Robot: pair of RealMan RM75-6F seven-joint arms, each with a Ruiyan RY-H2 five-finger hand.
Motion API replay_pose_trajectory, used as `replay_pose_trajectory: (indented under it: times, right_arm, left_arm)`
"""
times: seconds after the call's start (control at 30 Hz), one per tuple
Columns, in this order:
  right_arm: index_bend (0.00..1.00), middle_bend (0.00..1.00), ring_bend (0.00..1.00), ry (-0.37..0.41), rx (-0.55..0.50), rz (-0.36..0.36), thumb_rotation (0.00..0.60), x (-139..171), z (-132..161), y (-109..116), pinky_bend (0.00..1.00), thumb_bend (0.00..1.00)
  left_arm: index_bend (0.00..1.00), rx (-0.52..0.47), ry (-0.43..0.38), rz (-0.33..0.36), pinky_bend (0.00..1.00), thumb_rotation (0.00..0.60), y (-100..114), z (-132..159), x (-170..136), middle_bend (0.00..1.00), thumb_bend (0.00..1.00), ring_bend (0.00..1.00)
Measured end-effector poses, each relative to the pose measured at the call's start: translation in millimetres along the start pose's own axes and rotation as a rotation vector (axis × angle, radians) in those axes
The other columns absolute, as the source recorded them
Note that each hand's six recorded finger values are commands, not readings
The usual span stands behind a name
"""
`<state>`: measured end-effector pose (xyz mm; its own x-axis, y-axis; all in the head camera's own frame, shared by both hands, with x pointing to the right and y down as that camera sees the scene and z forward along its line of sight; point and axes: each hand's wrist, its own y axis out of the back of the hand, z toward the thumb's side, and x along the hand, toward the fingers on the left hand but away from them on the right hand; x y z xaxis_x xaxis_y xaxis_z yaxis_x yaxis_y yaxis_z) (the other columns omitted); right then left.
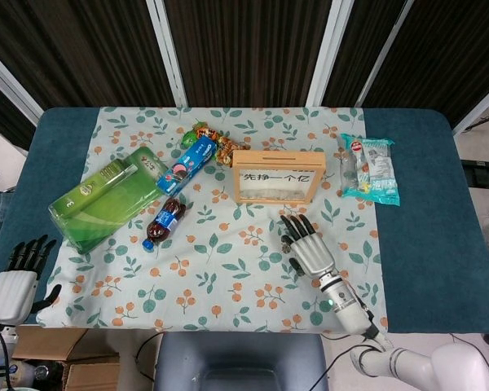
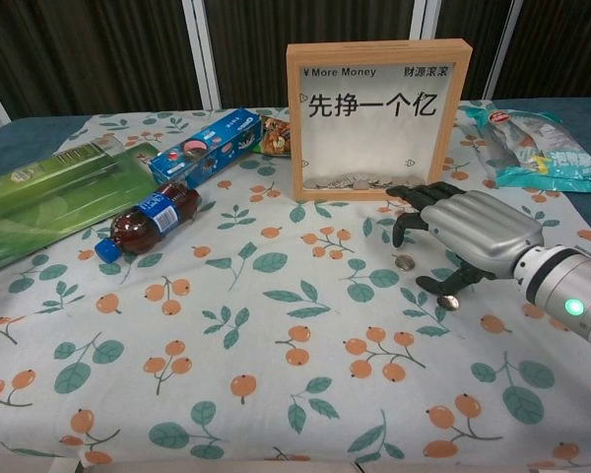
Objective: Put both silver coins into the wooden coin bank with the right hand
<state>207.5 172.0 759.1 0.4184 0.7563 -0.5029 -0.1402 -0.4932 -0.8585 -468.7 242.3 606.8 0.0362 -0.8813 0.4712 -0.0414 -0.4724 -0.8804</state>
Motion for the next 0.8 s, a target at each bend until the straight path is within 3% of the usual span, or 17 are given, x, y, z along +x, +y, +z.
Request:
replay_pose_trajectory:
  times: [0.8]
  right_arm:
    - [0.55,0.0,0.0,0.003,0.012,0.029,0.6,0.9,1.1,-9.1,0.0,0.43]
  left_arm:
    - [0.0,-0.002,0.003,-0.011,0.0,0.6,-4.0,-1.5,0.2,0.0,0.31,0.0]
